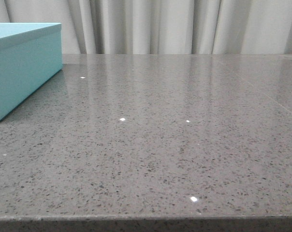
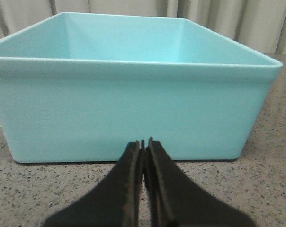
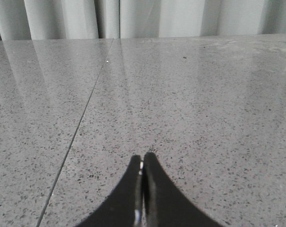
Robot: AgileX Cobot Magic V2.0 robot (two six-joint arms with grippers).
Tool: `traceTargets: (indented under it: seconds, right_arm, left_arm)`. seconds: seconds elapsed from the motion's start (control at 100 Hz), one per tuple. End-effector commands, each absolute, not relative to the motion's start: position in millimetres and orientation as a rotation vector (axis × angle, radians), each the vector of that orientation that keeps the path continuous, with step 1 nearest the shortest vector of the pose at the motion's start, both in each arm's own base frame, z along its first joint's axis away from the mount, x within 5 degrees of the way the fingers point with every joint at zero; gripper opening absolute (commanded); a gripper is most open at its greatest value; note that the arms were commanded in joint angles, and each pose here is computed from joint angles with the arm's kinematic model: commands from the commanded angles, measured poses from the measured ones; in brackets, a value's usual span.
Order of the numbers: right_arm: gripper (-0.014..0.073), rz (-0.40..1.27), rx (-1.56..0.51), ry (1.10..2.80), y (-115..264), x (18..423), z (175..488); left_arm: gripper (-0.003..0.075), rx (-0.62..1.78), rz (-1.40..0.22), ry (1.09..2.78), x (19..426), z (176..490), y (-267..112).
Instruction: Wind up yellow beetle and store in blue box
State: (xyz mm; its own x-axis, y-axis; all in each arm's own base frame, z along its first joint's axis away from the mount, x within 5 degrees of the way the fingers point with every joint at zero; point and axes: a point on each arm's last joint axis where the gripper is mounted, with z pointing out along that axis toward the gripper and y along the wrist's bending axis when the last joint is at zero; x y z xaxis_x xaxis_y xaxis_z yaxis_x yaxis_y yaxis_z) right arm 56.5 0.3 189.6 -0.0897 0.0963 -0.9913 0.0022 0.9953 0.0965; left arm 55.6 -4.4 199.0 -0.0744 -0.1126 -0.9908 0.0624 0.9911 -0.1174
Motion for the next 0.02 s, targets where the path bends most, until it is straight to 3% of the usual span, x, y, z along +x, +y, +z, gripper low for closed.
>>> traceTargets:
  seconds: [0.0,0.01]
  right_arm:
    - [-0.0068,0.071,0.067,1.55,0.0,54.4,202.5]
    - [-0.0068,0.071,0.067,1.55,0.0,54.4,202.5]
  left_arm:
    - [-0.0019,-0.048,-0.151,1.553,54.4,200.3,-3.8]
    - [-0.0019,-0.048,-0.151,1.553,54.4,200.3,-3.8]
